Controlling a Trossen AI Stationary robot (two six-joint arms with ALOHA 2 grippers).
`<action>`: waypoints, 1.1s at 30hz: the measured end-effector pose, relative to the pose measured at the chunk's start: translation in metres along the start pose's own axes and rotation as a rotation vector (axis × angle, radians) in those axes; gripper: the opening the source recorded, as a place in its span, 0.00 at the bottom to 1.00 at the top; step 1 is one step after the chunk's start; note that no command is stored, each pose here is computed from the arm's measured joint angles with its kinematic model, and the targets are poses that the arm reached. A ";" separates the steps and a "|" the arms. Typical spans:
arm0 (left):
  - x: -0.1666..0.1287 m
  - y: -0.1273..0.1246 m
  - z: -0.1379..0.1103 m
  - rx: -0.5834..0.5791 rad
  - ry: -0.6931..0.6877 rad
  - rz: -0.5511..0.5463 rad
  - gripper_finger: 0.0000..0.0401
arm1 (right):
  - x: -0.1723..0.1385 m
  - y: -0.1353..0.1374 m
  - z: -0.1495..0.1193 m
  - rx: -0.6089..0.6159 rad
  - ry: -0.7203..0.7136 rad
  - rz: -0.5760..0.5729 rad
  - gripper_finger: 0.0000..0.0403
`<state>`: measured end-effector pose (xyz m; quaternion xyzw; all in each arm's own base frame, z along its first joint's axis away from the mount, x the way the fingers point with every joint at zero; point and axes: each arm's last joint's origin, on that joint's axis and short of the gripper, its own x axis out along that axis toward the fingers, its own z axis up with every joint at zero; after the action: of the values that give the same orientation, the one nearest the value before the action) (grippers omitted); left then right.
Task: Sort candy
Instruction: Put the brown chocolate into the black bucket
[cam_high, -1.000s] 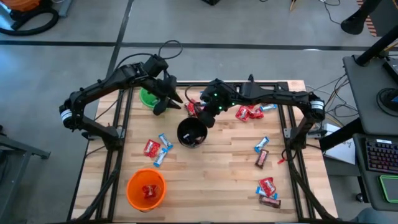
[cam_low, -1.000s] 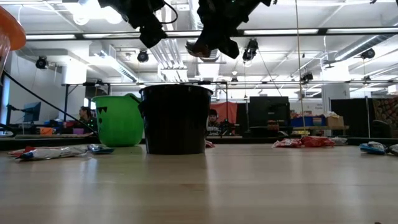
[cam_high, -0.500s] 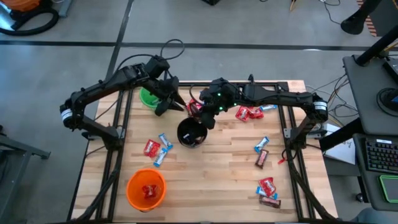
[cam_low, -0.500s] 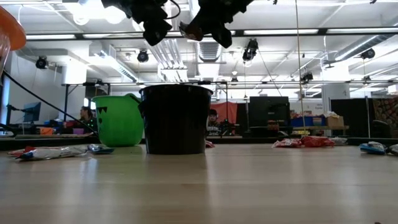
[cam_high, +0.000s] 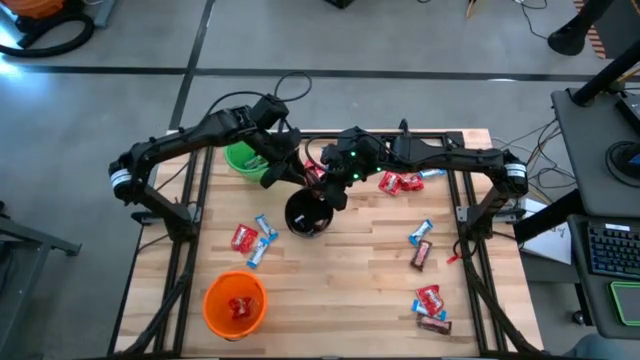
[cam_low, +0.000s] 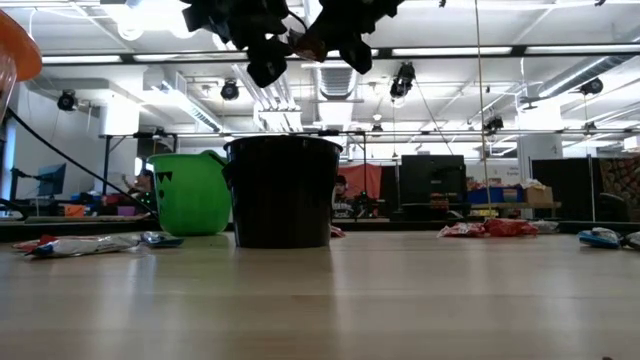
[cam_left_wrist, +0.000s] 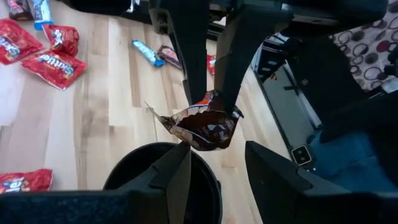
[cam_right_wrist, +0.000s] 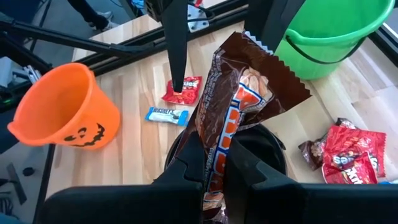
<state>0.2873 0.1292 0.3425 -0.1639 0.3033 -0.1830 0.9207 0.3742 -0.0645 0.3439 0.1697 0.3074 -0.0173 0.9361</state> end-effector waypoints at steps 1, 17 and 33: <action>0.000 0.000 0.001 -0.001 -0.005 -0.006 0.34 | 0.000 0.000 0.000 -0.001 -0.002 0.000 0.03; 0.000 -0.001 0.002 0.005 -0.021 -0.024 0.34 | 0.003 0.004 0.003 -0.013 -0.035 0.043 0.03; 0.000 -0.002 0.003 -0.035 -0.036 -0.091 0.34 | 0.006 0.013 0.001 -0.046 -0.026 0.073 0.03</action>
<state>0.2891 0.1277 0.3459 -0.1969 0.2823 -0.2164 0.9136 0.3814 -0.0517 0.3451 0.1587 0.2894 0.0216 0.9437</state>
